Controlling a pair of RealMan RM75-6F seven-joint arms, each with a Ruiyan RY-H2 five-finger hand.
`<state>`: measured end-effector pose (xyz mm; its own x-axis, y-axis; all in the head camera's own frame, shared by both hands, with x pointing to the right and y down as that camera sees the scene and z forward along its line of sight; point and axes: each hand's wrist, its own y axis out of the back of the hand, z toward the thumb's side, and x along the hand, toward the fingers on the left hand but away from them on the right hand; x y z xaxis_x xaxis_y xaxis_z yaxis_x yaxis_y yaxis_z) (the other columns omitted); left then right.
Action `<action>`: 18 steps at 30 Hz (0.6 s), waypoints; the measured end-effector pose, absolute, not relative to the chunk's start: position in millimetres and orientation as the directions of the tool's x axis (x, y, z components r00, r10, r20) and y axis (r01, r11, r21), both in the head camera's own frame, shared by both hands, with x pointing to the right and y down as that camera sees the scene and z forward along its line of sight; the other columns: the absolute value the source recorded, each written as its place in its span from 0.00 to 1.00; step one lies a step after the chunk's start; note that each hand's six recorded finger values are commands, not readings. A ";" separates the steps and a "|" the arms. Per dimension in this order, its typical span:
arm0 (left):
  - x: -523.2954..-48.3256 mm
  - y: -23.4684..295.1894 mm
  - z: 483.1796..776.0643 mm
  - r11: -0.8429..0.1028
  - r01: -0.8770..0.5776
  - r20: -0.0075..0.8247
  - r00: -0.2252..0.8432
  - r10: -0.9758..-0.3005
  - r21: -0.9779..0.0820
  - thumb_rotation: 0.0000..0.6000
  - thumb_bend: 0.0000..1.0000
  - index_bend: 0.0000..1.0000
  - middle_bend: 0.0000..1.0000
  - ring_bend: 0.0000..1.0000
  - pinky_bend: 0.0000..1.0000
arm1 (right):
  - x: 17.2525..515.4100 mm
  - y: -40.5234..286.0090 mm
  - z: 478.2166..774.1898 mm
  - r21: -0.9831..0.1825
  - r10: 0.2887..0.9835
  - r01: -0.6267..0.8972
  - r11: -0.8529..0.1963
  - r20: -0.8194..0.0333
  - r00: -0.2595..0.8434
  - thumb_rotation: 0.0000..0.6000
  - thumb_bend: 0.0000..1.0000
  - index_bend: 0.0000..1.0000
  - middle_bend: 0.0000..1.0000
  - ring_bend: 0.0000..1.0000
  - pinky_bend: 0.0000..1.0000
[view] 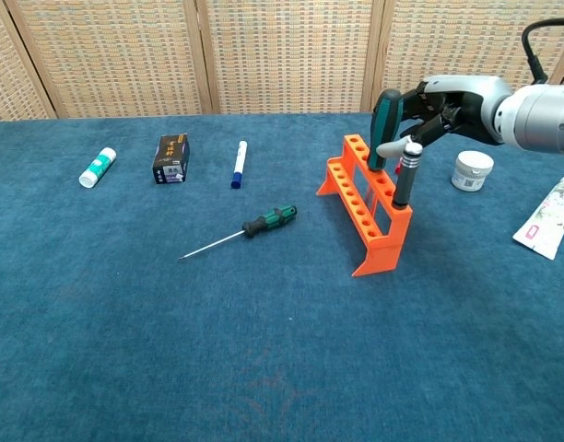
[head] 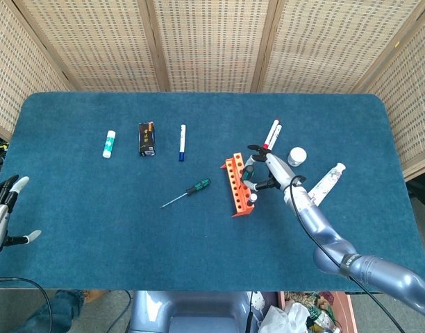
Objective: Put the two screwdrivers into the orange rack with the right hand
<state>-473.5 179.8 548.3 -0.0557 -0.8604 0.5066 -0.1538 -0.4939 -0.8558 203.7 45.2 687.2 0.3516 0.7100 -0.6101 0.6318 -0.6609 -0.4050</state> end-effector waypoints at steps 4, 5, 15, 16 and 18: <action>-473.3 179.9 548.2 -0.494 -0.154 0.506 -0.054 -0.861 -0.856 1.00 0.00 0.00 0.00 0.00 0.00 | 201.9 45.6 687.1 -0.403 0.703 0.622 -0.671 -0.613 0.362 1.00 0.33 0.42 0.08 0.00 0.08; -473.4 180.0 548.2 -0.494 -0.155 0.506 -0.055 -0.861 -0.856 1.00 0.00 0.00 0.00 0.00 0.00 | 201.7 45.6 687.0 -0.404 0.703 0.621 -0.672 -0.612 0.362 1.00 0.32 0.41 0.08 0.00 0.08; -474.1 179.6 547.2 -0.490 -0.157 0.503 -0.056 -0.862 -0.857 1.00 0.00 0.00 0.00 0.00 0.00 | 201.1 45.9 686.6 -0.409 0.705 0.617 -0.673 -0.608 0.366 1.00 0.29 0.37 0.08 0.00 0.08; -474.2 179.6 547.1 -0.489 -0.157 0.503 -0.056 -0.863 -0.858 1.00 0.00 0.00 0.00 0.00 0.00 | 201.2 45.9 686.4 -0.409 0.705 0.617 -0.672 -0.607 0.366 1.00 0.28 0.37 0.08 0.00 0.08; -474.3 179.7 546.9 -0.489 -0.157 0.502 -0.056 -0.863 -0.858 1.00 0.00 0.00 0.00 0.00 0.00 | 201.3 45.8 685.9 -0.410 0.706 0.617 -0.672 -0.606 0.366 1.00 0.28 0.36 0.07 0.00 0.08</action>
